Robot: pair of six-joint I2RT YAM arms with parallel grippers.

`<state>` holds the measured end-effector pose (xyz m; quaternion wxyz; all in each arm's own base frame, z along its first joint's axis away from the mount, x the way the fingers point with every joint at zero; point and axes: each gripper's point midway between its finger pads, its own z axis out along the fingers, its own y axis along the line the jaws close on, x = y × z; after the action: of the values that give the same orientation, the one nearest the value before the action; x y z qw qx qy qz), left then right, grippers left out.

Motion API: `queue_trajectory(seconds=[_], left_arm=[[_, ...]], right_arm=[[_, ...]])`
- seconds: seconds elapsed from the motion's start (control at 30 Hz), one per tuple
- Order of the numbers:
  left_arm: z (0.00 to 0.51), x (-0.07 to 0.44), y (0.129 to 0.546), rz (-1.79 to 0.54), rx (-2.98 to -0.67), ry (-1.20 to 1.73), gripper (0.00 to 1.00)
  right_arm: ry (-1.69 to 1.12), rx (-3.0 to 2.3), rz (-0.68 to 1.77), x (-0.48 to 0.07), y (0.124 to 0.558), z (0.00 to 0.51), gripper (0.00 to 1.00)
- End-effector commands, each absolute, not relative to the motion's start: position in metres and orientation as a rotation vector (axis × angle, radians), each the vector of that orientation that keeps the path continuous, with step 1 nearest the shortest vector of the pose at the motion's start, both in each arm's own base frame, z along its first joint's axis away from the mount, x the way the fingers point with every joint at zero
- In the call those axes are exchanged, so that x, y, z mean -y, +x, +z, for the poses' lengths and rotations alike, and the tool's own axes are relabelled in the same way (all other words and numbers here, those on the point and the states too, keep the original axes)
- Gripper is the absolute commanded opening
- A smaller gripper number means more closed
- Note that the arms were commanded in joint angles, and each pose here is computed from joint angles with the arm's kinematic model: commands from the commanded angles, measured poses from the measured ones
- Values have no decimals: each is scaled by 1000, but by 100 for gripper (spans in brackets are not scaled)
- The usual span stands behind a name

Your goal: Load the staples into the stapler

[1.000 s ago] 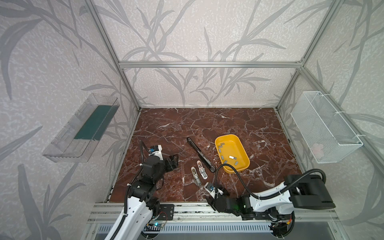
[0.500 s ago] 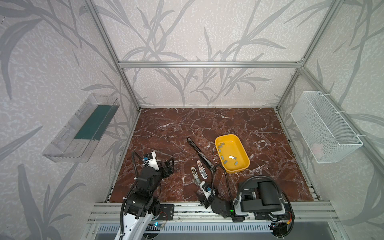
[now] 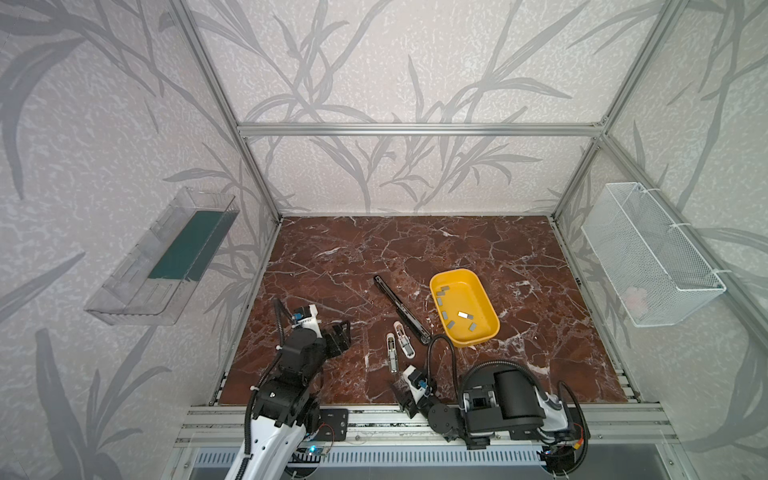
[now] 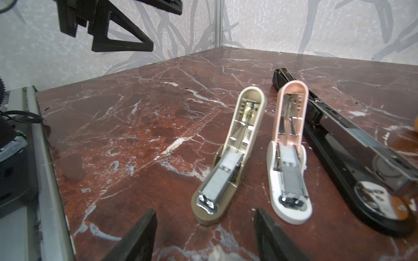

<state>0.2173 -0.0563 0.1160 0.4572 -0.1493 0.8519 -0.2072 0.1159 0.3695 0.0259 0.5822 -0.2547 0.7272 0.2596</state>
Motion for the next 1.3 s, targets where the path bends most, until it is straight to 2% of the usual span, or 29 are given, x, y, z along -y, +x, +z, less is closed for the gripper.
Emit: queue_trajectory(seconds=[0.0, 0.13, 0.3, 0.63, 0.9, 1.03, 1.27], left_arm=[[123, 59, 219, -524, -2071, -344, 83], [124, 59, 218, -528, -2063, -342, 83], [126, 58, 218, -533, -2051, -340, 83], [127, 59, 217, -542, -2040, -336, 83], [127, 59, 217, -543, -2037, -337, 83], [127, 59, 216, -543, -2033, -337, 83], [130, 59, 219, -549, -2018, -334, 84]], right_arm=[[-706, -1805, 447, -338, 115, -20, 69], [-737, -1827, 428, -348, 114, -20, 68], [-741, -1922, 318, -355, 122, -20, 63], [-785, -2001, 227, -362, 127, -32, 63], [-749, -2030, 124, -353, 139, -35, 59], [-743, -2045, 121, -350, 142, -39, 54], [-752, -2059, 130, -348, 145, -46, 36]])
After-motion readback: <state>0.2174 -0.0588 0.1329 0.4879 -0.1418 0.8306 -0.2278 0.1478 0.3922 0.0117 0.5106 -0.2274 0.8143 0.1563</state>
